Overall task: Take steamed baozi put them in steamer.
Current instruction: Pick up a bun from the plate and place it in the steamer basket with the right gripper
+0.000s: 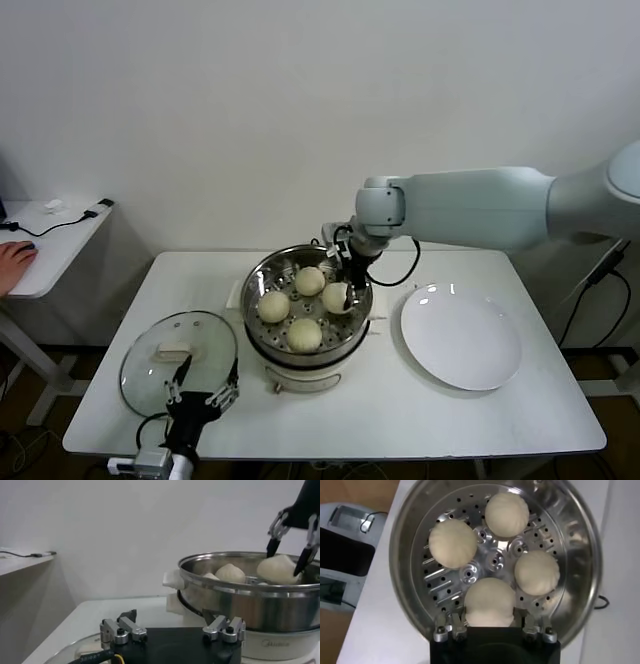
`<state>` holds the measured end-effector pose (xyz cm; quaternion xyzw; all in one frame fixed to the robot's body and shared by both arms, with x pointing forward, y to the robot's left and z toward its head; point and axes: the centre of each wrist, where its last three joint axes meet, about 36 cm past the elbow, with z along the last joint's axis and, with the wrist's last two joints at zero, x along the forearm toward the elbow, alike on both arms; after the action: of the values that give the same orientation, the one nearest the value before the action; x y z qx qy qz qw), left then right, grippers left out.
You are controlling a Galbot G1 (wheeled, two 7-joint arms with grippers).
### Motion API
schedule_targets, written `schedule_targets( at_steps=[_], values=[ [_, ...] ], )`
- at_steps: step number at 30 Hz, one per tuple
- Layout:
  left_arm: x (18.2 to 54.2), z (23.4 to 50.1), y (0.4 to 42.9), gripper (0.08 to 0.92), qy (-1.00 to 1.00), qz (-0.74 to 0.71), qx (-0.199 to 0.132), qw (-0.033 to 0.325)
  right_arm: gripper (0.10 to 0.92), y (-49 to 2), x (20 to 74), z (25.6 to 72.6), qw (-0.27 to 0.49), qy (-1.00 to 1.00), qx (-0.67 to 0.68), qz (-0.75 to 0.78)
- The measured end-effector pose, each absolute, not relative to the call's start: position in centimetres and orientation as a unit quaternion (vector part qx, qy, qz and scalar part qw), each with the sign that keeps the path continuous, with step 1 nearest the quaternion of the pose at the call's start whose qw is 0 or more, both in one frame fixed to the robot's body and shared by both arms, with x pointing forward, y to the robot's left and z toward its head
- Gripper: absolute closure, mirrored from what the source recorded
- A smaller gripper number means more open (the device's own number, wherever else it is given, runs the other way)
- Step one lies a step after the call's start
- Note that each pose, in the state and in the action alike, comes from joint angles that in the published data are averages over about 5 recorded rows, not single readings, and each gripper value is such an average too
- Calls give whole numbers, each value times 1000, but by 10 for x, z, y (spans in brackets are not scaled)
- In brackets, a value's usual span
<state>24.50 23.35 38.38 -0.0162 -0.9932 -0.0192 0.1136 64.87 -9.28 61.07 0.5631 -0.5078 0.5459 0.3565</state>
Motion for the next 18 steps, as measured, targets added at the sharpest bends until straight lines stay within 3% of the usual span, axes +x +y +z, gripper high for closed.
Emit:
schedule_targets(
  at_steps=[6,13,18],
  values=[
    [245,386,234,177,-993,-18,-16,112,369,-88,649,594,356,-501,565,549],
    [243,389,235,177,-994,-18,-16,111,220,-87,649,596,346,-500,577,545],
    [241,391,235,177,-994,-19,-17,109,200,-98,655,617,335,-511,589,529]
  ],
)
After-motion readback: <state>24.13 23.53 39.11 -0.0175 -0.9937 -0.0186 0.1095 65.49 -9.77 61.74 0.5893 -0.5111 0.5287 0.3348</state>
